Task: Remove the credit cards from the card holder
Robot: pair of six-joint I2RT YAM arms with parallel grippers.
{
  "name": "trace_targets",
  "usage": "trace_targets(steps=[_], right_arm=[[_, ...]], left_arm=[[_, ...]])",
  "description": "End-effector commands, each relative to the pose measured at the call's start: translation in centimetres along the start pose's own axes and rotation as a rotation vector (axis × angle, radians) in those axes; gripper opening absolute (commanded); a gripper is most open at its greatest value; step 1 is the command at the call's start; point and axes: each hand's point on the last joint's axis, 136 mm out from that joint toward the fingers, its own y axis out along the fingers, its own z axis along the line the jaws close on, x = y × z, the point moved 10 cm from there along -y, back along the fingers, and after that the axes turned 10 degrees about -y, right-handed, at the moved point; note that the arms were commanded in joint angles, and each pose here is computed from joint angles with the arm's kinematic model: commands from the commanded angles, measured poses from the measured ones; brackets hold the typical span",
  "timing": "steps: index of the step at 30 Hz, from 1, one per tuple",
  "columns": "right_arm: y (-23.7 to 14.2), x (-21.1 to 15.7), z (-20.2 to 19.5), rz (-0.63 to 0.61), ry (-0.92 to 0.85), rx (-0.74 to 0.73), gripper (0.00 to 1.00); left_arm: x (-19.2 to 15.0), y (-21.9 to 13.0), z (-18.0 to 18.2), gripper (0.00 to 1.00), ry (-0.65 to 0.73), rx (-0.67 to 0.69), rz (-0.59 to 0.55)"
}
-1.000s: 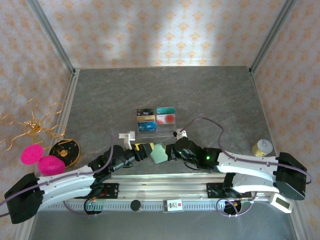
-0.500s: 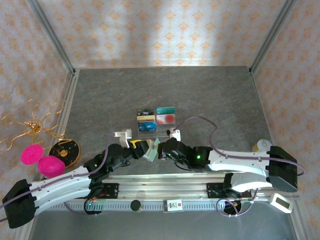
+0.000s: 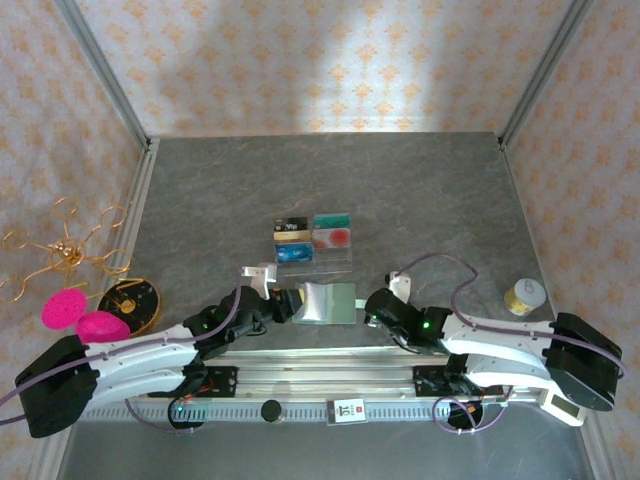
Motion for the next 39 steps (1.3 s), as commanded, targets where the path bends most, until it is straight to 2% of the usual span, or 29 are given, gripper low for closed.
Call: trace_targets(steps=[1, 3, 6, 11, 14, 19, 22, 26, 28, 31, 34, 39], right_arm=[[0.7, 0.3, -0.1, -0.027, -0.032, -0.031, 0.0], [1.0, 0.4, -0.1, -0.015, -0.047, -0.056, 0.03], [0.5, 1.2, 0.4, -0.02, -0.073, -0.07, 0.2], [-1.9, 2.9, 0.9, -0.075, -0.074, -0.008, 0.4], [-3.6, 4.1, 1.5, -0.11, -0.104, 0.055, 0.48], [-6.0, 6.1, 3.7, -0.15, -0.164, 0.173, 0.51], [-6.4, 6.3, 6.6, -0.135, -0.221, 0.252, 0.59], [-4.2, 5.5, 9.9, -0.054, -0.294, 0.262, 0.63], [-2.3, 4.8, 10.9, -0.019, -0.319, 0.234, 0.69], [-0.3, 4.4, 11.8, 0.006, -0.331, 0.178, 0.74], [1.2, 3.8, 12.3, 0.029, -0.35, 0.148, 0.84], [2.7, 3.0, 13.5, 0.063, -0.39, 0.155, 0.89]], left_arm=[[-0.3, 0.4, -0.2, 0.33, 0.002, -0.04, 0.018], [-0.5, 0.6, -0.1, 0.31, 0.001, -0.039, 0.027], [-0.6, 0.9, -0.1, 0.31, 0.002, -0.037, 0.04], [-0.7, 1.1, -0.2, 0.34, 0.009, -0.051, 0.043], [-0.6, 1.1, -0.1, 0.34, 0.014, -0.04, 0.037], [0.0, 0.4, 0.1, 0.49, 0.018, 0.001, -0.025], [0.6, -0.6, 0.2, 0.55, 0.019, 0.032, -0.089], [1.3, -2.1, 0.6, 0.61, -0.012, 0.05, -0.178], [1.4, -2.7, 0.8, 0.62, -0.027, 0.047, -0.208], [1.4, -3.3, 1.1, 0.64, -0.041, 0.03, -0.227], [1.3, -3.6, 1.2, 0.64, -0.042, 0.031, -0.228], [1.2, -3.6, 1.4, 0.67, -0.032, 0.032, -0.226]])
